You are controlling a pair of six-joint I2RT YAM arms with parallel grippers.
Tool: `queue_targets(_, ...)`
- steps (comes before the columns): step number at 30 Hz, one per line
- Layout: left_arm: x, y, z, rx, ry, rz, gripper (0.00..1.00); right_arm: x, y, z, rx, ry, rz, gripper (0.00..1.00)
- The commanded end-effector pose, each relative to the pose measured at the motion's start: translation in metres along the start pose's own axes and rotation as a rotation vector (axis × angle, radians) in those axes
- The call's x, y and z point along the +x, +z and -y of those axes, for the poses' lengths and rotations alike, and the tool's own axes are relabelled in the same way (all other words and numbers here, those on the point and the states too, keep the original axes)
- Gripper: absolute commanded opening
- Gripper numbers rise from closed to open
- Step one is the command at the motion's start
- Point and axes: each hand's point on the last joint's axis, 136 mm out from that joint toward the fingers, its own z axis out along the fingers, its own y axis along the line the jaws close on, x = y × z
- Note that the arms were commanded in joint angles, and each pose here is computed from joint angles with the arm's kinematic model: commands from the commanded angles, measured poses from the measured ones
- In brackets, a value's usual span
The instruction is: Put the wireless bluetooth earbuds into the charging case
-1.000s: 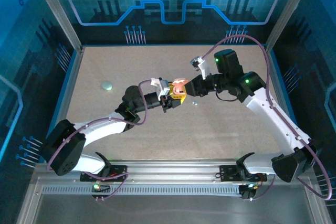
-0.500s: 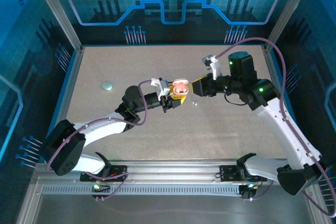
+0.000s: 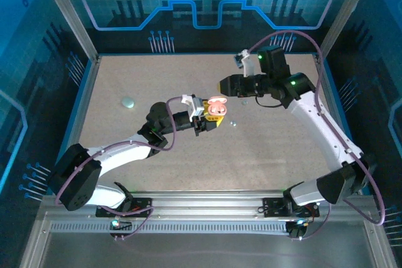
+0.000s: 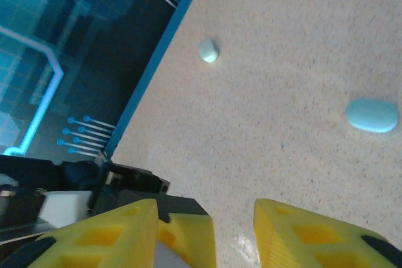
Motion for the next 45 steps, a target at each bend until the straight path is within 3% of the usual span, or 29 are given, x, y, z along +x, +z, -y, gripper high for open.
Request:
queue_targets(1, -0.030, -0.001, 0.006, 0.013, 0.061, 0.062, 0.32, 0.016, -0.009, -0.022, -0.078, -0.042, -0.062, 0.46)
queue_targets(6, -0.032, 0.001, 0.004, 0.010, 0.065, 0.070, 0.32, 0.042, -0.017, -0.028, -0.149, -0.054, -0.113, 0.48)
queue_targets(14, -0.034, 0.003, 0.007, 0.036, 0.056, 0.083, 0.33, 0.057, -0.006, -0.018, -0.238, 0.075, -0.152, 0.52)
queue_targets(22, -0.034, 0.002, 0.007, 0.031, 0.058, 0.083, 0.35, 0.061, 0.001, -0.039, -0.478, 0.139, -0.222, 0.49)
queue_targets(28, -0.030, 0.001, 0.005, 0.020, 0.063, 0.068, 0.36, 0.057, 0.002, -0.022, -0.428, 0.176, -0.191, 0.24)
queue_targets(32, -0.023, 0.001, 0.001, -0.006, 0.063, 0.035, 0.46, 0.051, 0.002, -0.014, -0.404, 0.196, -0.148, 0.15)
queue_targets(37, -0.008, -0.002, -0.008, -0.067, 0.057, -0.021, 0.68, 0.040, 0.006, -0.002, -0.354, 0.212, -0.084, 0.10)
queue_targets(40, 0.000, -0.009, -0.016, -0.135, 0.059, -0.051, 0.74, 0.032, 0.009, 0.018, -0.304, 0.242, -0.038, 0.10)
queue_targets(45, 0.012, -0.029, -0.031, -0.277, 0.070, -0.098, 0.82, 0.020, 0.029, 0.096, -0.081, 0.335, 0.053, 0.11)
